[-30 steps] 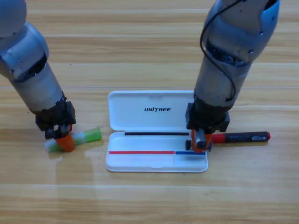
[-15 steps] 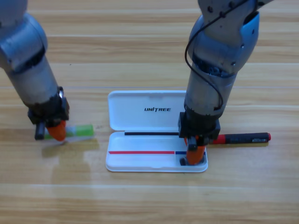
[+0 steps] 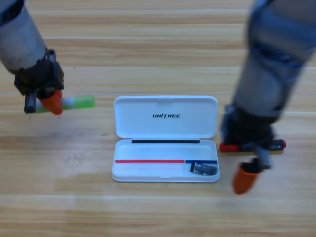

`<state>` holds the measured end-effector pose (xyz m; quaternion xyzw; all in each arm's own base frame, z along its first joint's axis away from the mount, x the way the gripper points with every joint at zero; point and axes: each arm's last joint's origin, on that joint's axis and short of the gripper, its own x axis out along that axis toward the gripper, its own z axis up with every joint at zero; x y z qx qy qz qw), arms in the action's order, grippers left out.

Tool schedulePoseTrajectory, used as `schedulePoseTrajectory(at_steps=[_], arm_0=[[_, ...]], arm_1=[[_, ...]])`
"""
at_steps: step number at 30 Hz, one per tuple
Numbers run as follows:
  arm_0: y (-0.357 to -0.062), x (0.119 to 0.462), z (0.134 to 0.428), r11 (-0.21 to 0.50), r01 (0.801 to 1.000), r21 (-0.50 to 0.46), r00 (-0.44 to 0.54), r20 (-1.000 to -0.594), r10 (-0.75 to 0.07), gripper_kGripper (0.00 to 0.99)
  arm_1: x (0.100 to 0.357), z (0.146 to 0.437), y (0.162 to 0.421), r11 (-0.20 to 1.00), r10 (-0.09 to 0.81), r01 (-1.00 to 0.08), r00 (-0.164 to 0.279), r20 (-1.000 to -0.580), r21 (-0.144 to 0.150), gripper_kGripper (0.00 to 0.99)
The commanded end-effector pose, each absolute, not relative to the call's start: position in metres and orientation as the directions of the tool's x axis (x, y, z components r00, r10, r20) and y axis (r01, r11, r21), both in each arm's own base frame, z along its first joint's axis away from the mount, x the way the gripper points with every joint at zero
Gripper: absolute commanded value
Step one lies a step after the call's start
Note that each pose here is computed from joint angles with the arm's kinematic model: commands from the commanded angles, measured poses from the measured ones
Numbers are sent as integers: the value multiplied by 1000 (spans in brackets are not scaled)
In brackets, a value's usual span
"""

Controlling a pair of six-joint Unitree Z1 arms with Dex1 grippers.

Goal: Clean up eraser and pencils

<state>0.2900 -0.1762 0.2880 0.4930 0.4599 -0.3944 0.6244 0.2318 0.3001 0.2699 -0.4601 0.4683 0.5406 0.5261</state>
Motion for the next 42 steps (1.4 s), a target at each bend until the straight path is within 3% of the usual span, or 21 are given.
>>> schedulePoseTrajectory(at_steps=[1, 4, 7, 13, 19, 25, 32, 39, 42], arm_0=[[-220, 265, 298, 97, 964, 248, 255, -964, -76, 0], [-242, 260, 284, 45, 979, 198, 201, -976, -80, 0], [-263, 258, 265, 6, 989, 144, 144, -987, -75, 0], [-297, 259, 231, -44, 997, 60, 57, -996, -66, 0], [-323, 263, 202, -75, 997, 14, 10, -999, -51, 0], [-336, 265, 192, -81, 997, 11, 8, -999, -47, 0], [-338, 266, 190, -77, 997, 14, 11, -999, -41, 0], [-337, 266, 196, -65, 997, 33, 30, -999, -41, 0], [-335, 265, 200, -62, 997, 39, 36, -998, -44, 0]], arm_1=[[236, 279, 235, 36, 114, -998, -49, -992, 53, 990], [253, 257, 222, 64, 74, -994, -85, -994, 90, 990], [275, 237, 220, 50, 62, -994, -98, -993, 101, 990], [319, 203, 230, 41, 57, -995, -92, -994, 95, 980], [339, 180, 242, 18, 38, -995, -98, -994, 98, 943], [354, 164, 248, 10, 14, -998, -66, -998, 66, 916], [355, 154, 246, -14, -20, -997, -75, -997, 76, 696], [351, 150, 244, -35, -20, -994, -107, -994, 108, 0], [351, 151, 244, -32, -22, -994, -102, -995, 103, 0]])
